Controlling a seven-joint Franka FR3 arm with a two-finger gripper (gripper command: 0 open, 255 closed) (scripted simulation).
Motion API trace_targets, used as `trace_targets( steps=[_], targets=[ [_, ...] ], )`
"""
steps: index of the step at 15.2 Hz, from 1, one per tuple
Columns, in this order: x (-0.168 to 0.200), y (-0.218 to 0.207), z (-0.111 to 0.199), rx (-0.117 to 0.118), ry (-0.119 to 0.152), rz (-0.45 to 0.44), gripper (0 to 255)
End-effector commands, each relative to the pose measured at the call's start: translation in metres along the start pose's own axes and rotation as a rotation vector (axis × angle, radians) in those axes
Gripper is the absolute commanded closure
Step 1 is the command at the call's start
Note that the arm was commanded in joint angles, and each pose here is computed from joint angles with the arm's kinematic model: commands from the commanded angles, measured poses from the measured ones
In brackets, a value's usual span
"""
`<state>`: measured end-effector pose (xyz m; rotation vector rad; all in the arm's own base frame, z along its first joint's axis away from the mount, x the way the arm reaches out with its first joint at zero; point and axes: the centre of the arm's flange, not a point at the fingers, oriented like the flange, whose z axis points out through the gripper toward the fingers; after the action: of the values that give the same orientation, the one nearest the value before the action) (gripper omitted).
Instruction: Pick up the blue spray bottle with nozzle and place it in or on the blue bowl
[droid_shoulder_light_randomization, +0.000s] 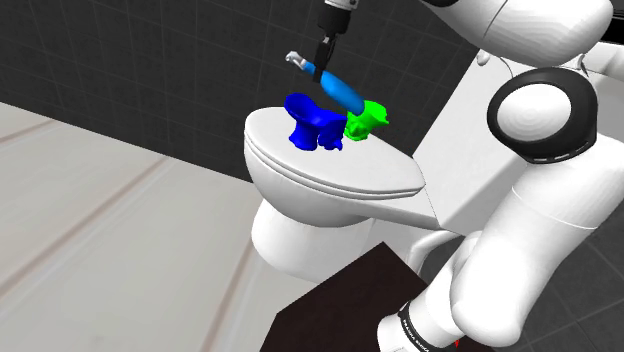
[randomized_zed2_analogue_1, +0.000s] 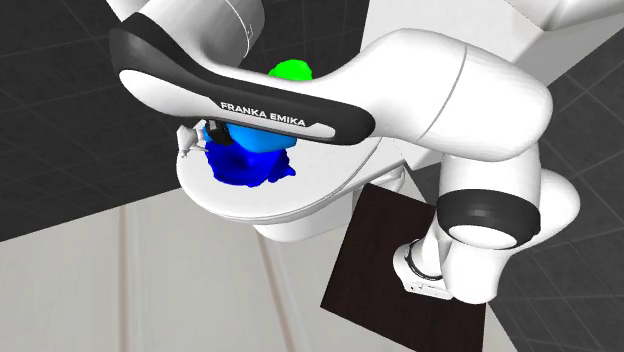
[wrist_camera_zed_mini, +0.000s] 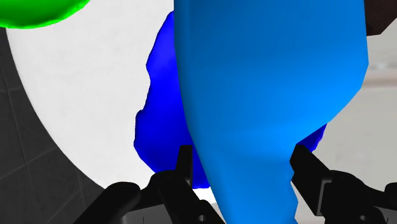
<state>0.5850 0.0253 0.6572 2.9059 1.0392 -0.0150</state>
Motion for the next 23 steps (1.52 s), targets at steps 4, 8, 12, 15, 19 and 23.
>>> trace_targets(
  steps=[4,8,12,15,19,23],
  targets=[
    [0.000,-0.001,0.027,0.000,0.000,0.000,255],
    [0.001,-0.002,0.052,0.000,0.000,0.000,255],
    [0.001,-0.002,0.052,0.000,0.000,0.000,255],
    [0.001,-0.002,0.052,0.000,0.000,0.000,255],
    [0.001,-0.002,0.052,0.000,0.000,0.000,0],
    [0.001,-0.002,0.039,0.000,0.000,0.000,0]
  ],
)
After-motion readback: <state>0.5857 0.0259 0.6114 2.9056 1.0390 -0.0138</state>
